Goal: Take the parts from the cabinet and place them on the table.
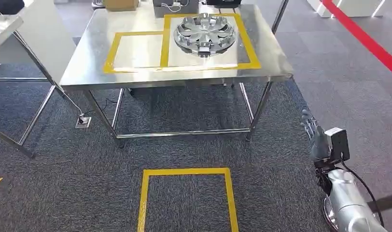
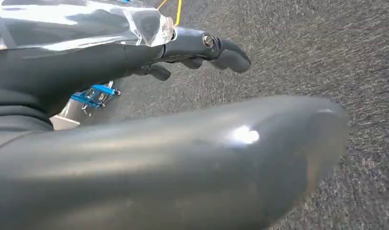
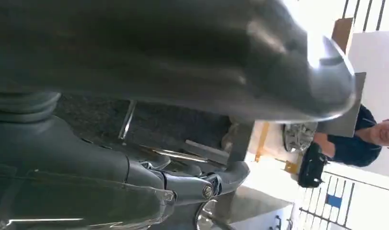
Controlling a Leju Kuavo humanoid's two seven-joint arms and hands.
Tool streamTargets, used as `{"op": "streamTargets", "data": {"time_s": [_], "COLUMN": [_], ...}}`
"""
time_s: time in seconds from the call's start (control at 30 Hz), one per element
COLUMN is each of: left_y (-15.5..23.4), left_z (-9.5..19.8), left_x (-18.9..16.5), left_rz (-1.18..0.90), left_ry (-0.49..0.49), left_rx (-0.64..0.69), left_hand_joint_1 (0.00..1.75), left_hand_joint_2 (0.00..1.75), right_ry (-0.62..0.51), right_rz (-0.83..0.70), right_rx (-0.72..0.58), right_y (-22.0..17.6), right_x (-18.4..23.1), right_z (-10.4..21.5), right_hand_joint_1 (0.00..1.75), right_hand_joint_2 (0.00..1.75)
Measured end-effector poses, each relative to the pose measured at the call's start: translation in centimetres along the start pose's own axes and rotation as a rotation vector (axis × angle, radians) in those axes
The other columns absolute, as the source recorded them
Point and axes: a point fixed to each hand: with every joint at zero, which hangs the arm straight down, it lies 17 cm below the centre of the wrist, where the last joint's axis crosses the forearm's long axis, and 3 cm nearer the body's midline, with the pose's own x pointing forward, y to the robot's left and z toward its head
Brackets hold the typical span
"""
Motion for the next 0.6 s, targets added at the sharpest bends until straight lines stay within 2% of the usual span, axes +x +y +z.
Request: {"op": "streamTargets", "data": {"time_s": [0.37, 0.6], "left_y": [0.3, 0.2], "left_z": [-0.2, -0.2], "left_x": [0.0, -0.3], "left_rz": [0.038, 0.055], "left_ry": [0.023, 0.037], "left_rx": [-0.001, -0.003], "left_hand_joint_1": [0.0, 0.0], "left_hand_joint_2": [0.0, 0.0], "right_ry": [0.096, 0.164], "right_rz": [-0.031, -0.102], "right_rx": [0.014, 0.01], "right_y": [3.2, 5.1], "right_x": [-4.5, -7.4], "right_z": [4.3, 7.8], "right_hand_joint_1": [0.0, 0.0], "right_hand_joint_2": [0.0, 0.0]}}
